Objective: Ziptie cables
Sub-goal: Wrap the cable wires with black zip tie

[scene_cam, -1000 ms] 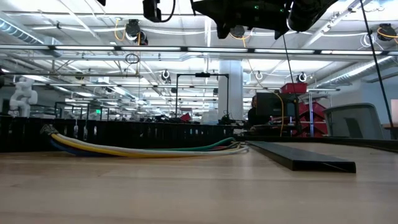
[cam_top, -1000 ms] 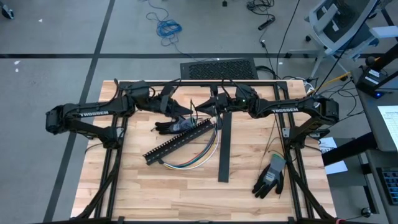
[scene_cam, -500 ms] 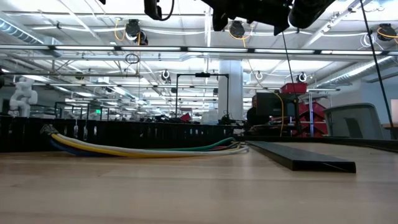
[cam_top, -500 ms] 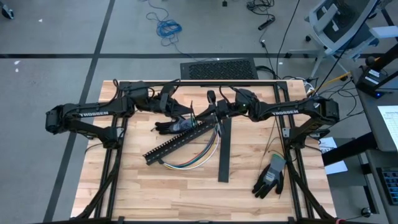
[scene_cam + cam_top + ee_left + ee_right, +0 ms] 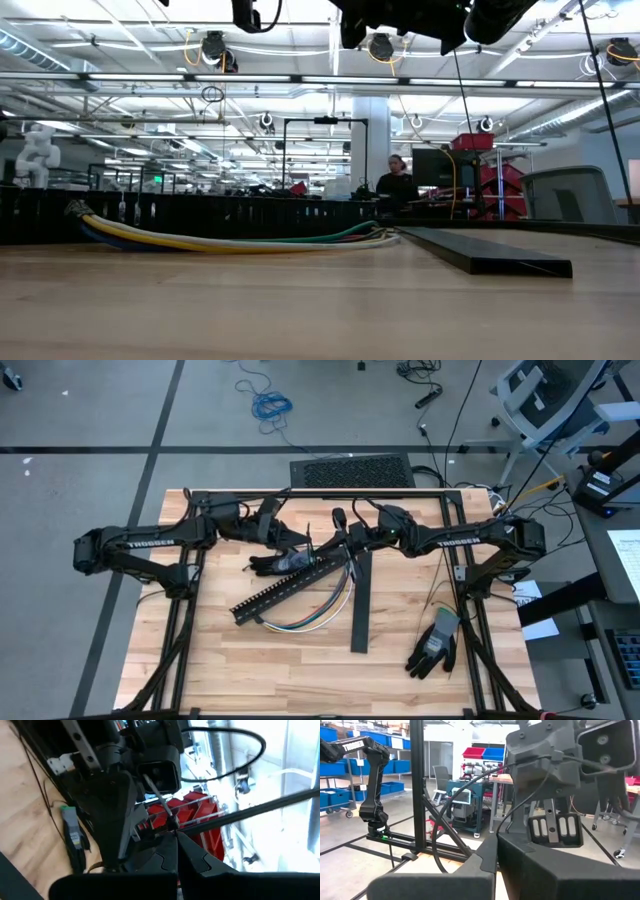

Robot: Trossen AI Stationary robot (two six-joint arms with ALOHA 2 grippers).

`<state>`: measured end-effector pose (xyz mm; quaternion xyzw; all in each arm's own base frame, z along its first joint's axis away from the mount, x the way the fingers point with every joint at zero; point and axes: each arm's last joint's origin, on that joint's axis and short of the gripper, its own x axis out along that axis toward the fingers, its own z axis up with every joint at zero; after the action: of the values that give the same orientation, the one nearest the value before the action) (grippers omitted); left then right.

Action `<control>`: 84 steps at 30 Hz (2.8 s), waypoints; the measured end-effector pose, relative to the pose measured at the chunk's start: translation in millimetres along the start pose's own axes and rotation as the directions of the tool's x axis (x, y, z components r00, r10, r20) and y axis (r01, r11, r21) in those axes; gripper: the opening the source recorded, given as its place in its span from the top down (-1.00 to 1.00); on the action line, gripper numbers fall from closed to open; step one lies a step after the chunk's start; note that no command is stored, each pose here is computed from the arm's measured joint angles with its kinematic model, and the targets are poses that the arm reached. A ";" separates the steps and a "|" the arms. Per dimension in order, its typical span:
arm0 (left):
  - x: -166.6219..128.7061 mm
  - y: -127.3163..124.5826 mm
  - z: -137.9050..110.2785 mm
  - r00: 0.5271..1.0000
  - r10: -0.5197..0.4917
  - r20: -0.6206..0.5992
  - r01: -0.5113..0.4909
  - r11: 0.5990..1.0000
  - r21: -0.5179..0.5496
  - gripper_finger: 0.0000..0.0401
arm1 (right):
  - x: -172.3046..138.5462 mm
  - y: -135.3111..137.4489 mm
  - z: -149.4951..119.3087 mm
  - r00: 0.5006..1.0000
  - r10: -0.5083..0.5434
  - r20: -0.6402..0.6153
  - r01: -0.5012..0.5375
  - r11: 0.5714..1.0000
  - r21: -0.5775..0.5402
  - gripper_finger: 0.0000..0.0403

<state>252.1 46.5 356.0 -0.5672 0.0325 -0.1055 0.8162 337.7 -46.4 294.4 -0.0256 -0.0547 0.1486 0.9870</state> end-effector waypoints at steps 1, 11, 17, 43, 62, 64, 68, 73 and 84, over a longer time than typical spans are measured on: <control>0.4 -0.4 -1.0 1.000 -0.001 -0.003 0.002 1.000 0.024 0.99 | -0.2 -0.3 -0.1 1.000 -0.001 -0.001 0.001 1.000 0.000 1.00; 0.1 0.2 -0.2 1.000 0.004 0.002 -0.004 0.999 0.041 0.63 | -0.7 -1.5 0.1 1.000 -0.006 0.001 0.006 1.000 -0.001 1.00; 0.1 0.2 -0.3 1.000 0.003 -0.001 -0.003 0.999 0.041 0.44 | -2.2 -4.7 0.0 1.000 -0.017 0.000 0.017 1.000 0.001 1.00; -1.1 0.4 1.0 1.000 -0.007 -0.025 0.009 0.995 0.099 0.34 | -3.1 -6.7 0.3 1.000 -0.029 0.003 0.029 1.000 0.003 1.00; -42.7 -17.4 12.5 0.988 0.060 0.145 -0.107 0.932 0.347 0.34 | -12.0 -23.5 8.0 0.991 -0.109 0.075 0.109 0.994 -0.005 1.00; -43.4 -14.5 14.1 0.975 0.102 0.200 -0.178 0.893 0.414 0.34 | -12.2 -24.5 8.3 0.987 -0.140 0.078 0.139 0.990 0.018 1.00; -37.3 -11.7 17.6 0.967 0.094 0.239 -0.205 0.843 0.497 0.34 | -12.8 -28.1 6.5 0.962 -0.266 0.062 0.255 0.955 0.151 1.00; -33.0 -10.9 19.7 0.967 0.070 0.243 -0.188 0.842 0.506 0.34 | -12.9 -29.4 2.3 0.948 -0.318 0.020 0.308 0.930 0.199 1.00; -21.3 0.1 23.1 0.969 0.081 0.234 -0.190 0.847 0.496 0.34 | -9.1 -23.0 0.7 0.950 -0.312 0.005 0.302 0.926 0.227 1.00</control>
<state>235.4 72.2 362.7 -0.3324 -0.0406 0.0067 0.9422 335.7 -71.0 295.7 0.0976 -0.0610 -0.0020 0.9934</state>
